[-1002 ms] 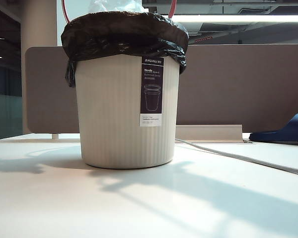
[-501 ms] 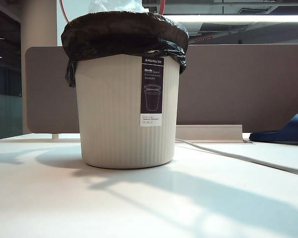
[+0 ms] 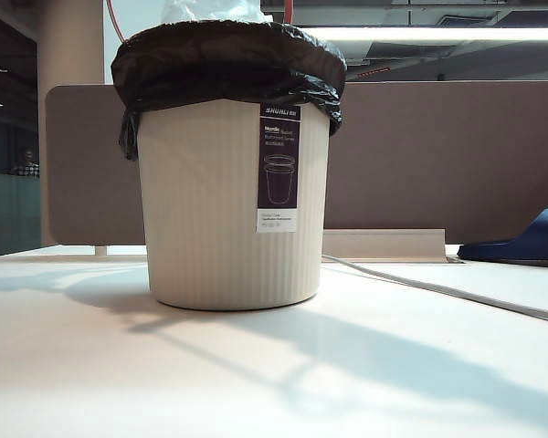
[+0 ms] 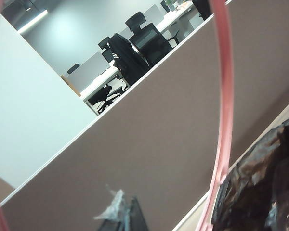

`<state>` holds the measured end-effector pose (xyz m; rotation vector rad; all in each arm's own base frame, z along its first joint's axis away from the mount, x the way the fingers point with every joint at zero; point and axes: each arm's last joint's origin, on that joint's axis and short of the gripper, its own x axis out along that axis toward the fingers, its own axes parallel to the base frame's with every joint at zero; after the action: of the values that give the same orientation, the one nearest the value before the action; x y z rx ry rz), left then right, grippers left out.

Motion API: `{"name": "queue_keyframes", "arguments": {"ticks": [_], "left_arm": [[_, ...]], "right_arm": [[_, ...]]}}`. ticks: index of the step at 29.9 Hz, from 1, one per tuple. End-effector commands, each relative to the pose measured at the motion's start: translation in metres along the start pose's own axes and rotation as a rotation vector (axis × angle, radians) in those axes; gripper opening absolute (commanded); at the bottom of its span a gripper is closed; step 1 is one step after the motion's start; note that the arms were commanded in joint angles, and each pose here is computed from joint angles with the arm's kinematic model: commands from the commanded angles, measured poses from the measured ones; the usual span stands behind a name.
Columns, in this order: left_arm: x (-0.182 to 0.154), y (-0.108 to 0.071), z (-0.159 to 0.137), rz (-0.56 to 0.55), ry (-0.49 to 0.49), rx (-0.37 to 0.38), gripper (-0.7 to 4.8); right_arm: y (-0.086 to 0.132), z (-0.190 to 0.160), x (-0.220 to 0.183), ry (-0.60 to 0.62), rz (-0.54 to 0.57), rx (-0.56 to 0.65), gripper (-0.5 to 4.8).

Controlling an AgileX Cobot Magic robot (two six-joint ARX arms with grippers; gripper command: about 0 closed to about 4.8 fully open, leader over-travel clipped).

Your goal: Open the ring lid of the trash can, pull out the black garbage bag inside, and place it on the table.

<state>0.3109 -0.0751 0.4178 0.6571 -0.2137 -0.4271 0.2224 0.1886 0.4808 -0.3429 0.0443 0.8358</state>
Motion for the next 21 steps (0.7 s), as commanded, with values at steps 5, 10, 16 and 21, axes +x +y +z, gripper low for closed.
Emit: {"name": "queue_keyframes", "arguments": {"ticks": [5, 10, 16, 21], "left_arm": [[0.000, 0.023, 0.009, 0.063, -0.033, 0.025, -0.06], [-0.003, 0.039, 0.010, 0.106, -0.038, -0.017, -0.06], [-0.001, 0.047, 0.005, 0.124, -0.027, -0.046, -0.06], [-0.001, 0.050, 0.001, 0.134, -0.015, -0.063, -0.06]], "right_arm": [[-0.002, 0.004, 0.012, -0.004, 0.011, 0.004, 1.47], [-0.002, 0.001, 0.018, 0.009, 0.014, 0.006, 1.47], [-0.002, 0.001, 0.020, 0.008, 0.015, 0.006, 1.47], [-0.003, 0.001, 0.020, 0.008, 0.014, 0.006, 1.47]]}}
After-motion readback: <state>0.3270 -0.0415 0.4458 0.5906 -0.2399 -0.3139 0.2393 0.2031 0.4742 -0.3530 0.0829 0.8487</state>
